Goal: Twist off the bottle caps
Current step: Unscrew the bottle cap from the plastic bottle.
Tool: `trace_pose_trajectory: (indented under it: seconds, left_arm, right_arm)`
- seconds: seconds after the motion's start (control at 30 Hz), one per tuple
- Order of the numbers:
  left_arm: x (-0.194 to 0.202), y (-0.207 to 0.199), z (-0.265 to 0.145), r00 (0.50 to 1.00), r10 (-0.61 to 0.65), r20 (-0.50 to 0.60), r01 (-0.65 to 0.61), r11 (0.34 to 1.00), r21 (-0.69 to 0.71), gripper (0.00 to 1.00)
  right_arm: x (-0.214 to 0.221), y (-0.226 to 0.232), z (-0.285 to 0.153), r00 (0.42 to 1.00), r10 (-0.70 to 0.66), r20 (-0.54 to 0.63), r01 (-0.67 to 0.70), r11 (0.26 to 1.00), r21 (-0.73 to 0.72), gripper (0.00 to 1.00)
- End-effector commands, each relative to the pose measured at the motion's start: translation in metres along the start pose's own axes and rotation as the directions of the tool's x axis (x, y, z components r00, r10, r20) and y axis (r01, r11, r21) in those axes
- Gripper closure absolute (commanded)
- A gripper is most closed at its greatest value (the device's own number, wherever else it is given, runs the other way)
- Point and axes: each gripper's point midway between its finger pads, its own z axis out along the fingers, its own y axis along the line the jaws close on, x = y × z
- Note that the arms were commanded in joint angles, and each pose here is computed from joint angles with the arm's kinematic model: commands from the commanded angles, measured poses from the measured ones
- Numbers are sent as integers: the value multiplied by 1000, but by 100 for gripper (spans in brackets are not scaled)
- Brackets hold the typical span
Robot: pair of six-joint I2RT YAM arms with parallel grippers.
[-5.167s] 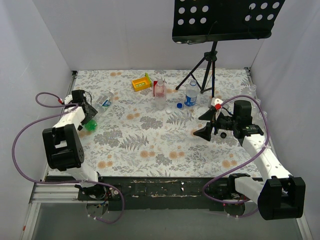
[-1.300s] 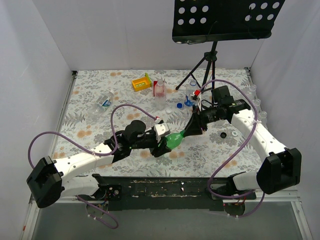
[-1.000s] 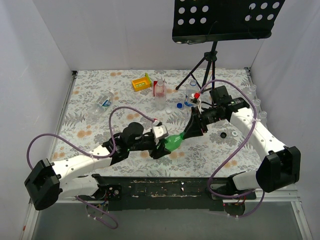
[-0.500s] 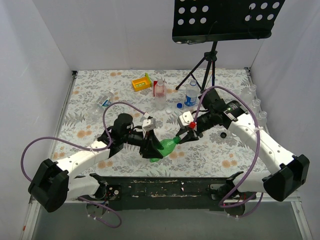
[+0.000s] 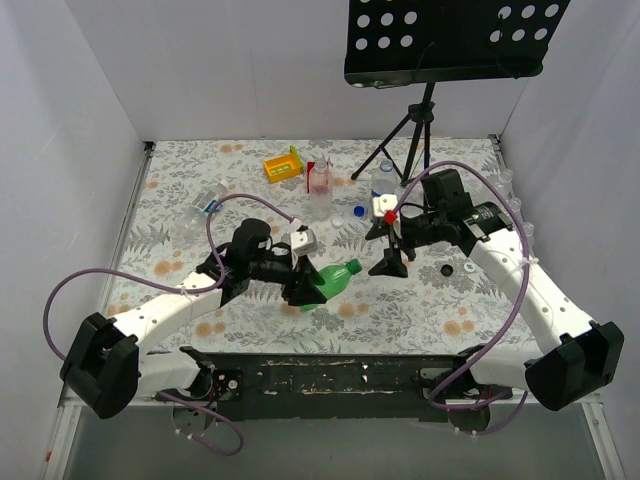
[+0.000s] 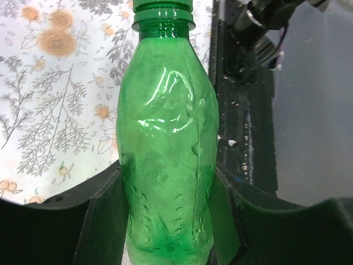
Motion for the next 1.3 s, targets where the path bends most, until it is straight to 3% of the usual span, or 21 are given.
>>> trace_pose_trajectory:
  seconds: [0.0, 0.17, 0.23, 0.3, 0.37, 0.93, 1.1, 1.27]
  left_arm:
    - [4, 12, -4, 993, 85, -88, -96, 987, -128, 96]
    - [5, 10, 1, 973, 171, -155, -205, 949, -239, 96]
    - [2, 17, 1, 962, 215, -171, -260, 913, -314, 96]
    - [2, 23, 1, 953, 237, -188, -291, 888, -356, 97]
    - [-2, 25, 1, 948, 255, -189, -311, 868, -388, 98]
    - [-12, 18, 23, 939, 291, -182, -338, 872, -353, 98]
    - [-13, 18, 24, 939, 295, -176, -340, 872, -353, 98]
    - [-12, 17, 25, 940, 293, -175, -338, 874, -351, 98]
  right_arm:
    - [-23, -5, -14, 983, 123, 139, -125, 992, 5, 11]
    - [-23, -12, -26, 891, 363, 274, -372, 928, -21, 11]
    - [-18, -12, -21, 801, 502, 325, -520, 853, -37, 11]
    - [0, -11, -15, 680, 646, 348, -687, 726, -5, 9]
    - [14, -4, -9, 623, 707, 336, -747, 665, -13, 8]
    - [28, 12, 10, 431, 869, 244, -857, 478, -191, 23]
    - [32, 14, 14, 419, 879, 228, -866, 462, -190, 26]
    - [32, 17, 16, 412, 885, 215, -869, 453, -201, 38]
